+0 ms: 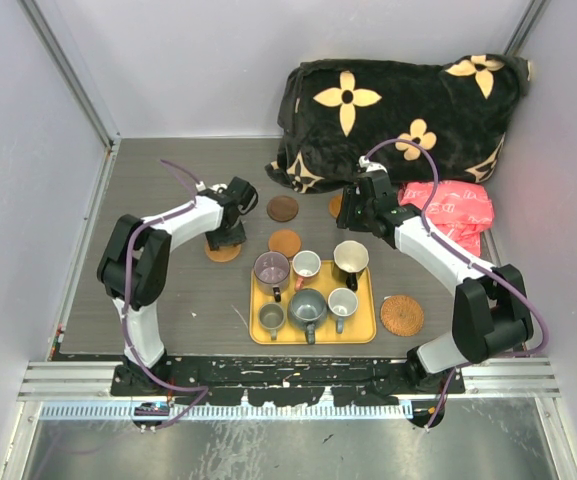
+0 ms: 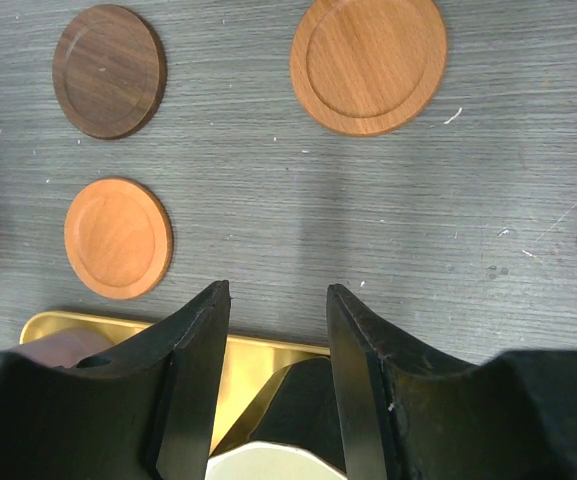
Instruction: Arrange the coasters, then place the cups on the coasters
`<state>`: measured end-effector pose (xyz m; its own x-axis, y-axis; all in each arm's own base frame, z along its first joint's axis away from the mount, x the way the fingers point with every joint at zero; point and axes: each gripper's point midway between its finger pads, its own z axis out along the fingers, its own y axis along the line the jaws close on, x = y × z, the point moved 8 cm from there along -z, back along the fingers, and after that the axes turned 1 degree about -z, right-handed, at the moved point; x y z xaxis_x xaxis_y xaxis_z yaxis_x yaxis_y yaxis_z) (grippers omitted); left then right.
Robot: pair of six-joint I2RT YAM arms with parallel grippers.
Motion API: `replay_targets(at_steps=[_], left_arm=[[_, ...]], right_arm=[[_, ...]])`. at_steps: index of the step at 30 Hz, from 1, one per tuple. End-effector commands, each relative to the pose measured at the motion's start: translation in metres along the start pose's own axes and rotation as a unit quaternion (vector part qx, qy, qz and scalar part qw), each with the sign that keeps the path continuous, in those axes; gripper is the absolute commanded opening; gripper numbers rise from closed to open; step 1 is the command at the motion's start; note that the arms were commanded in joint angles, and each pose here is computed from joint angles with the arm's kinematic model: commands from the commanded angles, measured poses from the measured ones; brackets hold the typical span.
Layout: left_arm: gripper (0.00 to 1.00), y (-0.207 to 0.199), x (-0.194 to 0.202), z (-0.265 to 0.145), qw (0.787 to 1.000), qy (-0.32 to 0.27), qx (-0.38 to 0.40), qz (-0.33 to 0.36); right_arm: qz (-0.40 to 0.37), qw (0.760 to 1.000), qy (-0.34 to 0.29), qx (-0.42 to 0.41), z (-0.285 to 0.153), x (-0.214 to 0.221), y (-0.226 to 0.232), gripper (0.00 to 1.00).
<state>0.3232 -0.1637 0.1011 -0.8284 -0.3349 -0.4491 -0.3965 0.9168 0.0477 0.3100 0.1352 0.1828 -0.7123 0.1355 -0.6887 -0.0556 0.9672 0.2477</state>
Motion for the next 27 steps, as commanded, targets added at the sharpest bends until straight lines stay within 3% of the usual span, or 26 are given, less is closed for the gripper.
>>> replay_targets(at_steps=[1, 12, 27], left_arm=[[0.52, -0.006, -0.004, 0.011, 1.000, -0.016, -0.009, 0.006], [0.52, -0.004, -0.010, 0.010, 1.000, -0.025, -0.013, 0.003], [0.57, -0.004, -0.030, -0.022, 0.998, -0.063, 0.010, -0.010]], right_arm=[[-0.004, 0.999, -0.033, -0.008, -0.004, -0.020, 0.007, 0.49], [-0.005, 0.999, -0.032, -0.005, -0.003, -0.019, 0.006, 0.49], [-0.003, 0.999, -0.037, -0.007, -0.003, -0.022, 0.008, 0.49]])
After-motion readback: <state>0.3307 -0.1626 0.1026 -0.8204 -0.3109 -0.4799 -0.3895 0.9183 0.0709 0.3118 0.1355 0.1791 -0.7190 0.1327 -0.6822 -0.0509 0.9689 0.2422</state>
